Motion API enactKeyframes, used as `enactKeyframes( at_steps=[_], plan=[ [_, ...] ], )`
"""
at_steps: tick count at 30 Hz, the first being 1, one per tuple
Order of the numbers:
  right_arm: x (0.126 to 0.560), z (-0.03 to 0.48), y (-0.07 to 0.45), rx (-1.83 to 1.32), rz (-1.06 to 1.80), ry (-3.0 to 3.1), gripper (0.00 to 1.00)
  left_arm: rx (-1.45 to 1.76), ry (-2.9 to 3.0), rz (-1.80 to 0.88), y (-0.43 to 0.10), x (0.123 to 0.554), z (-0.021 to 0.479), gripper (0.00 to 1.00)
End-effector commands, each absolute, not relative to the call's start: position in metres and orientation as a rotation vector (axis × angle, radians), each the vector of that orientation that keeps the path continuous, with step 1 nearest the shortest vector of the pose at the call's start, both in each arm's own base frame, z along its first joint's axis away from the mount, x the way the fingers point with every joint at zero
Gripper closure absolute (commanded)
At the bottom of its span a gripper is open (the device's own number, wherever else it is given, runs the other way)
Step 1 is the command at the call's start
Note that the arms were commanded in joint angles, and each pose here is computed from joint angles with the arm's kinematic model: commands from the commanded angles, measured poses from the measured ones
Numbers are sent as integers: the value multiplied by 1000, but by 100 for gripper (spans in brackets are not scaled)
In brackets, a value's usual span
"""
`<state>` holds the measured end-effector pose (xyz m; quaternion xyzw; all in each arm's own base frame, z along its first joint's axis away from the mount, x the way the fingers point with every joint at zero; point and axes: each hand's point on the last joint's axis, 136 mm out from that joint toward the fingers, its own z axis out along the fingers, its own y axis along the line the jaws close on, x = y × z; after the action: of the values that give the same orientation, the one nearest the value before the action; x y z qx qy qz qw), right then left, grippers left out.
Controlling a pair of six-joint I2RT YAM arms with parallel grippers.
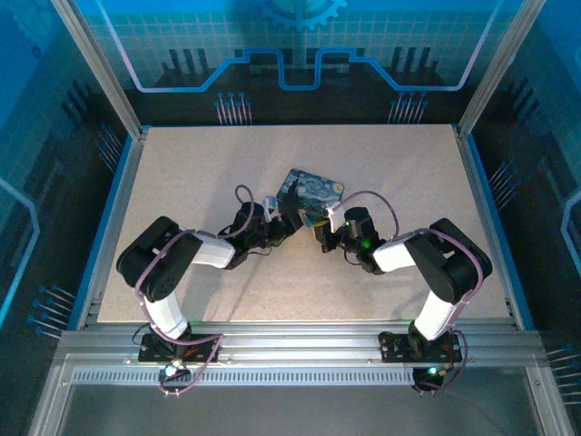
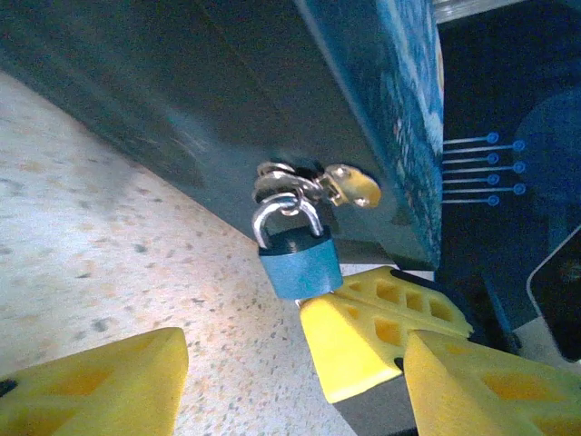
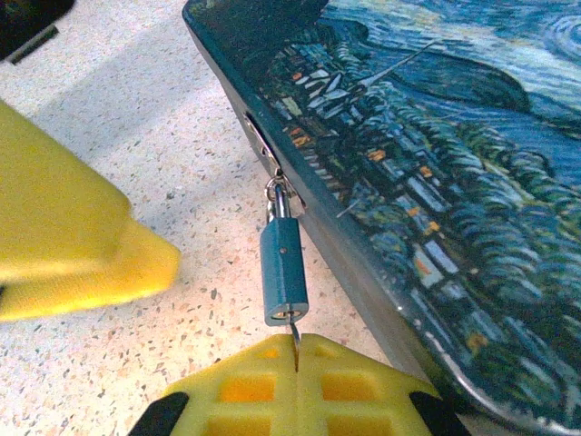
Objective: Unlock a padlock with a key
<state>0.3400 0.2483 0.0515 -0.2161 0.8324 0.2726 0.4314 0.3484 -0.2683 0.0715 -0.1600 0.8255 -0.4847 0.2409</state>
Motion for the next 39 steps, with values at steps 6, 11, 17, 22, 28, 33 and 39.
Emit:
enactKeyframes(
  at_steps=[6,11,17,22,28,33,39],
  plan=[
    [337,69,257,-459,828,2109,100,-562,2137,-1425,-252,350,87,36],
    [336,71,258,-424,871,2111,100,-626,2120,-1466,-252,350,81,39],
    [333,76,261,-387,932,2108,100,-674,2100,-1526,-260,350,75,42],
    [330,78,265,-358,981,2113,100,-704,2106,-1537,-266,348,66,42],
    [325,80,270,-342,1006,2123,100,-716,2115,-1541,-270,347,62,43],
    [323,82,274,-323,1024,2128,100,-724,2108,-1562,-274,347,61,46],
    [317,84,281,-320,1046,2133,100,-741,2099,-1576,-277,347,58,47]
  ],
)
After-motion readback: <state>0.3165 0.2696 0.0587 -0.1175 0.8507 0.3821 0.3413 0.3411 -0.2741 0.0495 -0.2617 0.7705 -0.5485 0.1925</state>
